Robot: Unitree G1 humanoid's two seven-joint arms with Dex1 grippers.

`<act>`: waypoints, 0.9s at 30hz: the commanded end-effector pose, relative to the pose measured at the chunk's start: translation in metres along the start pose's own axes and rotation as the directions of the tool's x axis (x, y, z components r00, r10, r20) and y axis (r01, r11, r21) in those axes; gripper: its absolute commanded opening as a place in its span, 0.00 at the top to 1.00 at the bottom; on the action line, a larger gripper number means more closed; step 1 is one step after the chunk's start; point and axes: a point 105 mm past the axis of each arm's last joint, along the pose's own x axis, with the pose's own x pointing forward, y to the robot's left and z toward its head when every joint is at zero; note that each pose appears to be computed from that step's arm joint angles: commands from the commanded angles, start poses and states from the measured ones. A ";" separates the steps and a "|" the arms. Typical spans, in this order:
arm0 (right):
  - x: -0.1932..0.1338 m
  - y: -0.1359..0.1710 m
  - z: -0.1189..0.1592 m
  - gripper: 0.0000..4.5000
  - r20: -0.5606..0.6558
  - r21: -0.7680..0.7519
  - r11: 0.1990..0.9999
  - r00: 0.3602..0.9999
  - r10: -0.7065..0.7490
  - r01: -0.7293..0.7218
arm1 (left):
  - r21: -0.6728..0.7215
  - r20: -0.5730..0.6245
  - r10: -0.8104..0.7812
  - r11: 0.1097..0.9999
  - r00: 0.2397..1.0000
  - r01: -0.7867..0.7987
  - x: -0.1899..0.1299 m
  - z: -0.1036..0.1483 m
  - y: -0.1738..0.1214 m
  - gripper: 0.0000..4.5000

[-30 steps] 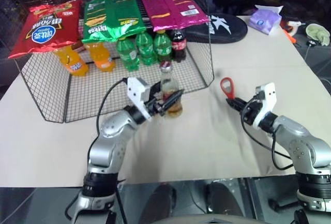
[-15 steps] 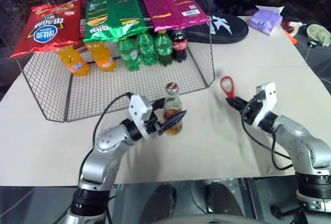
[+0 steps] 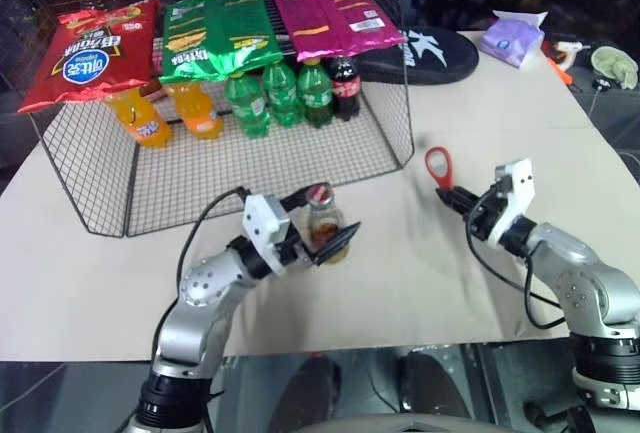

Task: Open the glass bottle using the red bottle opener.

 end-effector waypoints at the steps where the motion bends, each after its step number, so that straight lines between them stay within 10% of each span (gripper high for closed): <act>1: 0.001 0.006 0.012 1.00 0.041 -0.031 0.999 0.999 0.026 -0.024 | 0.020 0.041 0.018 1.000 0.999 -0.019 -0.002 0.009 0.002 0.01; 27: 0.003 0.003 0.010 1.00 0.029 -0.036 0.999 0.999 0.028 -0.027 | 0.007 0.141 -0.055 0.999 0.989 0.054 0.000 0.023 -0.011 0.01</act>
